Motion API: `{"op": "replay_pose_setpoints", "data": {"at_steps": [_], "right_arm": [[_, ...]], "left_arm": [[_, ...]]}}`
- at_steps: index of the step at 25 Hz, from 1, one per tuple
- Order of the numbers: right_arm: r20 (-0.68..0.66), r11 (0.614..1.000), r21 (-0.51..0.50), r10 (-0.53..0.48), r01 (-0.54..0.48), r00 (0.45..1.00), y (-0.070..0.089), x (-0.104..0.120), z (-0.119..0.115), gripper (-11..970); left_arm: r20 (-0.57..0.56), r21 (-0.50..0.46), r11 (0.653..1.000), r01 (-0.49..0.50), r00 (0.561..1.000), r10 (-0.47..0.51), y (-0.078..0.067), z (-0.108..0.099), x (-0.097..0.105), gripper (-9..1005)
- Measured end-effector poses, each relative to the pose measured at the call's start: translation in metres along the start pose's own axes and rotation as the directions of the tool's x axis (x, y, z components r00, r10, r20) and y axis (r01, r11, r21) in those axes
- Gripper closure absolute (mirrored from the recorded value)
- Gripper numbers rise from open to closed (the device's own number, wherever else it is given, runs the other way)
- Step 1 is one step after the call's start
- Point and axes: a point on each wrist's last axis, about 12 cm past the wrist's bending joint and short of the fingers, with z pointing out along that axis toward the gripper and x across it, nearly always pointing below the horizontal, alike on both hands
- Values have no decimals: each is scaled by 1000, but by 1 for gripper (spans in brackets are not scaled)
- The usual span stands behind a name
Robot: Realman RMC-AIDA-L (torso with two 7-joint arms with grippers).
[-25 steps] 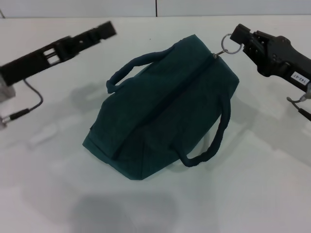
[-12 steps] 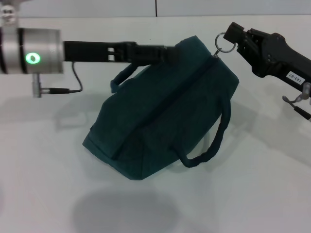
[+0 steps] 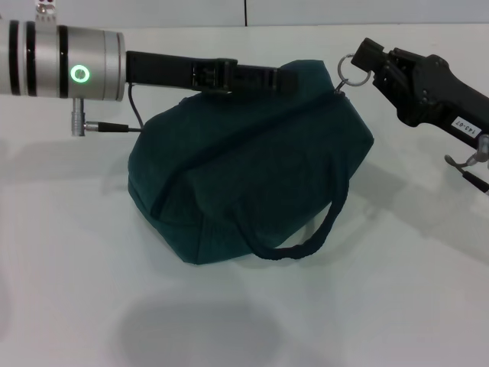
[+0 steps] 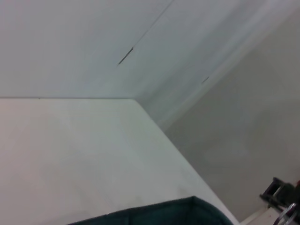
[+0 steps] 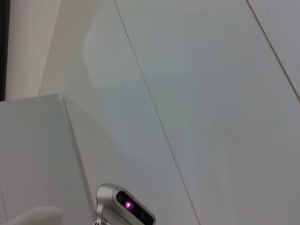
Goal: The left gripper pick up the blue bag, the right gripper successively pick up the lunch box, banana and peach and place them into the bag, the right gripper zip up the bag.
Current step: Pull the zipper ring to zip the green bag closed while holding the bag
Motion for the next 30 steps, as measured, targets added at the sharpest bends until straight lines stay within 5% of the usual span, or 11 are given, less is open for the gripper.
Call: {"op": "replay_pose_setpoints", "data": {"at_steps": [26, 30], "right_arm": [[4, 1000, 0, 5, -5, 1000, 0, 1, -2, 950], [6, 1000, 1, 5, -5, 1000, 0, 0, -2, 950]], "left_arm": [[-2, 44, 998, -44, 999, 44, -6, 10, 3, 167], [0, 45, 998, -43, 999, 43, -7, 11, 3, 398]]}}
